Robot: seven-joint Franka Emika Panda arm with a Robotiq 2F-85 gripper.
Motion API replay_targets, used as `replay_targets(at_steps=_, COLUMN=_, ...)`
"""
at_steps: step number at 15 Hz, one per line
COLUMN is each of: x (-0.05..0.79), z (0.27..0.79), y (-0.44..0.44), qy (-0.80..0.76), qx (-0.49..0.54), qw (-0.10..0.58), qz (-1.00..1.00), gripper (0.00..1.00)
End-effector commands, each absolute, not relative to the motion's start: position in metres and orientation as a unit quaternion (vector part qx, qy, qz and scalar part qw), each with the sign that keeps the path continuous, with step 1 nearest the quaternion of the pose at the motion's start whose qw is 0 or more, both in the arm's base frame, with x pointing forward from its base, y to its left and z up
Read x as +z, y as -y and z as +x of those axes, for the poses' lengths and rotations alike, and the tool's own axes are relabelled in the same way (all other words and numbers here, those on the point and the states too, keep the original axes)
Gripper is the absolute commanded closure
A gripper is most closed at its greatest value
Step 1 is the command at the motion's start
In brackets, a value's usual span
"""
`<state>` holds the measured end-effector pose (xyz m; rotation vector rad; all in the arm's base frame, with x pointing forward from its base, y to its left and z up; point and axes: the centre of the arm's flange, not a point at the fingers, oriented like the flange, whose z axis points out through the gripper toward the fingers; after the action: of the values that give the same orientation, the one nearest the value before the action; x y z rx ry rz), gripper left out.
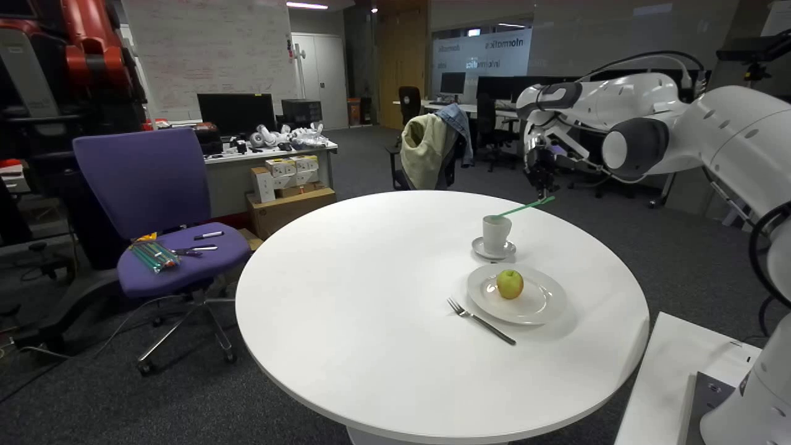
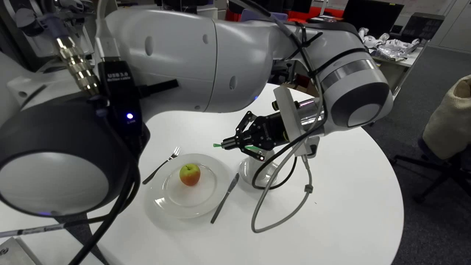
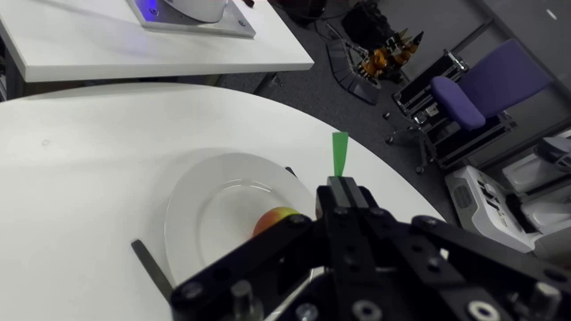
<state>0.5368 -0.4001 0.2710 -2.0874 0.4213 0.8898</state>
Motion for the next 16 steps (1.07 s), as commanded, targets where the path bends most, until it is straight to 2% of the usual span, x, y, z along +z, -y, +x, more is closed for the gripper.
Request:
replay_targets(at_steps=1, x=0.288, z=0.532, y=0.404, qy=-0.18, qx=0.382, qw=0.444, qz=-0.79, gripper=1.0)
replay_targets(at_steps=16, x=0.27, z=0.552, y=0.434, qy=-0.34, qx=0.385, qw=0.518, qz=-0.684, gripper=1.0)
